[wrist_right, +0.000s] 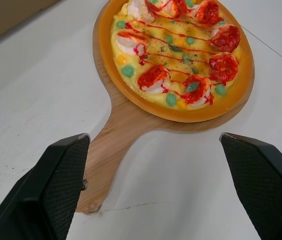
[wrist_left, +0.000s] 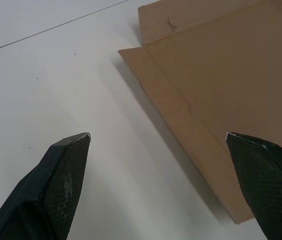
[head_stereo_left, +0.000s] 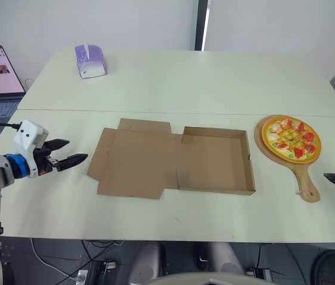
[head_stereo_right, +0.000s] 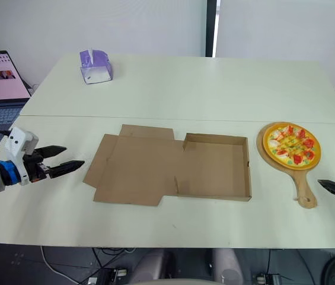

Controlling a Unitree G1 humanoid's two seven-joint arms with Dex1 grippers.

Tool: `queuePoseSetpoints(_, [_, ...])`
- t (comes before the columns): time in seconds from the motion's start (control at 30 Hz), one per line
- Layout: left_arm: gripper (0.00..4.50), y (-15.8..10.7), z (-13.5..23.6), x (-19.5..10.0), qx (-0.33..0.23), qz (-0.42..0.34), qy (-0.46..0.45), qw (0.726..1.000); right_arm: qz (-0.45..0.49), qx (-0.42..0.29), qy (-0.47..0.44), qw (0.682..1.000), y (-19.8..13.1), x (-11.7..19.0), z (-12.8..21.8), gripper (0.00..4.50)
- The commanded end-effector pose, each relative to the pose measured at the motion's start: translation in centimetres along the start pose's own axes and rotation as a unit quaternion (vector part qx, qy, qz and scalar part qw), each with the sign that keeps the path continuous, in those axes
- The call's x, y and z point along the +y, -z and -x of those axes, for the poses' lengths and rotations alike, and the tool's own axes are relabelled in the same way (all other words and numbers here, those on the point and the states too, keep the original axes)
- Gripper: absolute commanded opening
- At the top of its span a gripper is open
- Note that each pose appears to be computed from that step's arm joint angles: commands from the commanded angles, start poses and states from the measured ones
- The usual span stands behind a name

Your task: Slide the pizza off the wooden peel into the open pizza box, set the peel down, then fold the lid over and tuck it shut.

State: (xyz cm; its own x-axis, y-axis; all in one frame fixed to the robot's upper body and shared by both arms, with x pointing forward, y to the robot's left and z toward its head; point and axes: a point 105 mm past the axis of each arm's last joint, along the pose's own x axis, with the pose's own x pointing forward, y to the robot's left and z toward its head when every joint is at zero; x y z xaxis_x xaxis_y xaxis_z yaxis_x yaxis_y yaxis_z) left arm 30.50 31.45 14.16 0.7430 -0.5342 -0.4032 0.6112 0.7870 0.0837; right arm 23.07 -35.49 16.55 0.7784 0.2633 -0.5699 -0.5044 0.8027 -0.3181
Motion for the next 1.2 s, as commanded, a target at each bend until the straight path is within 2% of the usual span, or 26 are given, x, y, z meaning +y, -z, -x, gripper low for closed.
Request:
queuePoseSetpoints(0.03, [4.50, -2.5, -0.1, -1.5, -0.030, -0.031, 0.040, 0.998, 0.011, -0.013, 0.008, 1.000, -0.9, -0.1, 0.5, 4.47])
queuePoseSetpoints(0.27, [4.50, -5.7, -2.5, -6.5, -0.097, -0.097, 0.160, 0.978, 0.018, -0.020, 0.022, 0.999, -1.1, 0.2, 1.0, 4.47])
queuePoseSetpoints(0.4, [4.50, -7.7, -3.6, -10.8, -0.150, -0.123, 0.264, 0.945, 0.011, -0.025, 0.022, 0.999, -1.1, 1.3, 1.7, 4.47])
queuePoseSetpoints(0.63, [4.50, -9.6, -4.3, -15.5, -0.172, -0.135, 0.388, 0.896, -0.016, -0.032, 0.028, 0.999, -0.7, 3.4, 1.8, 4.47])
queuePoseSetpoints(0.87, [4.50, -10.7, -4.3, -16.8, -0.222, -0.173, 0.425, 0.860, -0.055, -0.026, 0.044, 0.997, -0.1, 4.2, 1.2, 4.47])
queuePoseSetpoints(1.13, [4.50, -10.2, -4.5, -16.8, -0.215, -0.181, 0.433, 0.856, -0.096, -0.028, 0.064, 0.993, -0.7, 4.2, 0.7, 4.47])
queuePoseSetpoints(1.2, [4.50, -9.9, -4.5, -16.9, -0.209, -0.187, 0.436, 0.855, -0.102, -0.006, 0.072, 0.992, -0.4, 4.2, 0.4, 4.47])
